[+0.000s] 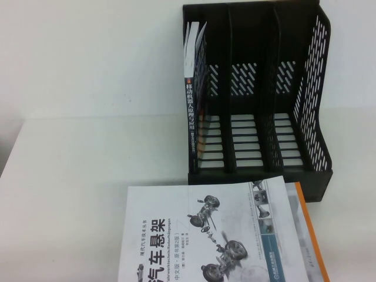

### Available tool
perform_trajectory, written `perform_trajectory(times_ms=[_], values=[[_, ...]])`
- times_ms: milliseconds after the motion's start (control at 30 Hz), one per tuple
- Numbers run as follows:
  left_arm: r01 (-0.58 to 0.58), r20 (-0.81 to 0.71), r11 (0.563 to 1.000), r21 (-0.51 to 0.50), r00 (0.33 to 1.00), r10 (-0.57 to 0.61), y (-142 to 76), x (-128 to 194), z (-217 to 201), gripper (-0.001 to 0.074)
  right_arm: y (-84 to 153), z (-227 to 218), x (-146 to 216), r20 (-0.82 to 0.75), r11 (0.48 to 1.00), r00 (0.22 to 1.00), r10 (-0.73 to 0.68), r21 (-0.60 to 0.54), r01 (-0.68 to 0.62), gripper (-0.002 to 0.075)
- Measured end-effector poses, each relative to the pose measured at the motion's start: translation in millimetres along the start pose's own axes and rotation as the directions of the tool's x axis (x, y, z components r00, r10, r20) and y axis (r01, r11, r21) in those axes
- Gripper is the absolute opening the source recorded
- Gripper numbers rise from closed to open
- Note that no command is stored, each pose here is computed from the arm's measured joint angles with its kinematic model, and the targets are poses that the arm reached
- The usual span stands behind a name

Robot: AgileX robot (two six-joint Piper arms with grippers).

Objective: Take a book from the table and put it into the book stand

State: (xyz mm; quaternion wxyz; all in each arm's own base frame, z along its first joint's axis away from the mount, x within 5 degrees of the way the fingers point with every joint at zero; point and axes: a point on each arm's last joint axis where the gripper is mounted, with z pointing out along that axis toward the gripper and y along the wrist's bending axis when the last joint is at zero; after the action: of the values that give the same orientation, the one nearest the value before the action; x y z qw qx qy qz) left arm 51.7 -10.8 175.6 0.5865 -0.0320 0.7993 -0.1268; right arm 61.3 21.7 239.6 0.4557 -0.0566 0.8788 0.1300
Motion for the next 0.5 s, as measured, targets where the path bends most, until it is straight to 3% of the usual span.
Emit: perform_trajectory(times_ms=[500], values=[[-0.051,0.001,0.999,0.005,0.999,0.051,-0.5,-0.2,-0.5,-0.0001,0.0,0.0,0.0,0.0,1.0,1.0,0.0,0.0,0.0,-0.0003]])
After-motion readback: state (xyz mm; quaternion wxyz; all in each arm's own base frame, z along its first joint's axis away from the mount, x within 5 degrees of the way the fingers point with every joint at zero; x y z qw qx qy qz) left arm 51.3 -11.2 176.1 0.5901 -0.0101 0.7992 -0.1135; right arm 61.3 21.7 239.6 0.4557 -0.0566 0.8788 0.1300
